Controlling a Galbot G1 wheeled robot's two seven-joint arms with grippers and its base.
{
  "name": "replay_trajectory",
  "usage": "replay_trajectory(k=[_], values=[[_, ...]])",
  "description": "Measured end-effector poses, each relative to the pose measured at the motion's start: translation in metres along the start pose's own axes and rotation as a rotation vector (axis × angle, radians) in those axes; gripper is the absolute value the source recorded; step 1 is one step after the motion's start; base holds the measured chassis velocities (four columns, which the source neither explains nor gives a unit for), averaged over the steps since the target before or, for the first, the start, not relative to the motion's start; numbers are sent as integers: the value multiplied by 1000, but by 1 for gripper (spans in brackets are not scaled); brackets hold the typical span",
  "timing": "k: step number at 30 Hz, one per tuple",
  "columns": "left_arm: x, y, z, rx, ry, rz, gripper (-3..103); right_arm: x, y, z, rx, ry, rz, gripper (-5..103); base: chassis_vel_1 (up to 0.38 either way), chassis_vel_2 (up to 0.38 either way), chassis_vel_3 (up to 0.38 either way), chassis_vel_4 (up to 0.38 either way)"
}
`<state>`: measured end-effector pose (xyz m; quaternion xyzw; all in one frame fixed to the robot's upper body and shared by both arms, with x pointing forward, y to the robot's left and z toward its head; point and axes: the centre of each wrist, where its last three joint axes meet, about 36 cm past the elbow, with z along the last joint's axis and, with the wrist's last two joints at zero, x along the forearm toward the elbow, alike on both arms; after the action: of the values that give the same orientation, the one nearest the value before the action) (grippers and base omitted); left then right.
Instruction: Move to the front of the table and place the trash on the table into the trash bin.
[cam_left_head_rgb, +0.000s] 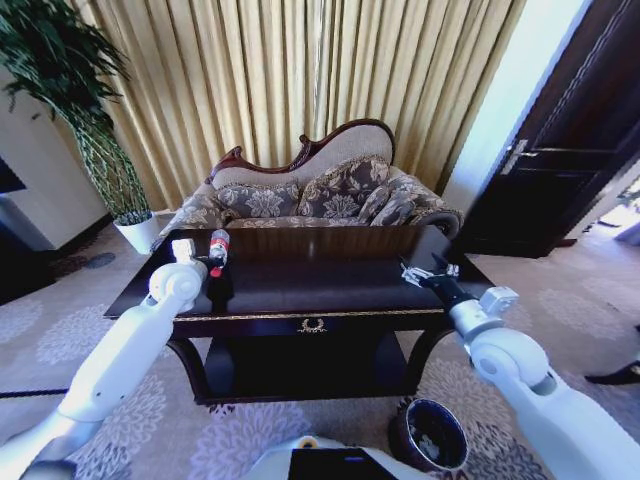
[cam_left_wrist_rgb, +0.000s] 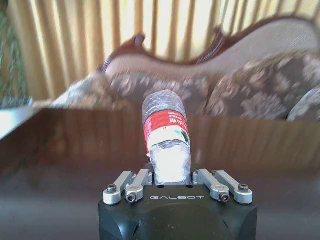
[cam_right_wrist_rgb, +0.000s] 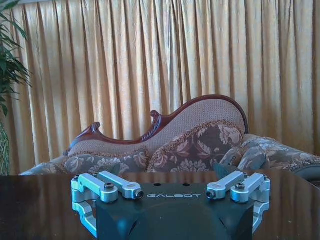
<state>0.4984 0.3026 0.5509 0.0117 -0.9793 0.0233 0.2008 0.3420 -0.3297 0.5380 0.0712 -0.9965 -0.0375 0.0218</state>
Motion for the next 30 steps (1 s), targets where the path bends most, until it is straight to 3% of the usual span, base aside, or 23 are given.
replay_trajectory(k=[3,4,7,9,11,12,14,18,20,23,26,30], values=[[12,5,3,-80,-167,50,30,7,8,-13,-13,-15,-29,100,0,0,0,0],[12,5,3,-80,-167,50,30,7,8,-13,-13,-15,-29,100,0,0,0,0],[25,7,5,-140,-308,94,30,16,22,-25,-45,-24,-78,100,0,0,0,0],[27,9,6,-157,-341,106,30,18,25,-28,-50,-26,-89,100,0,0,0,0],[33,15,11,-210,-448,142,30,24,35,-35,-62,-31,-129,100,0,0,0,0],[33,15,11,-210,-448,142,30,24,35,-35,-62,-31,-129,100,0,0,0,0],[45,22,15,-249,-532,191,30,30,48,-43,-85,-30,-193,100,0,0,0,0],[56,26,16,-284,-582,247,30,29,53,-49,-90,-25,-244,100,0,0,0,0],[67,25,14,-303,-630,320,29,24,53,-56,-97,-16,-303,100,0,0,0,0],[73,22,11,-310,-668,371,29,18,52,-60,-108,-13,-339,100,0,0,0,0],[81,13,4,-323,-709,450,29,3,53,-67,-162,2,-408,100,0,0,0,0],[85,7,-1,-345,-729,495,29,-8,54,-70,-205,23,-468,100,0,0,0,0]])
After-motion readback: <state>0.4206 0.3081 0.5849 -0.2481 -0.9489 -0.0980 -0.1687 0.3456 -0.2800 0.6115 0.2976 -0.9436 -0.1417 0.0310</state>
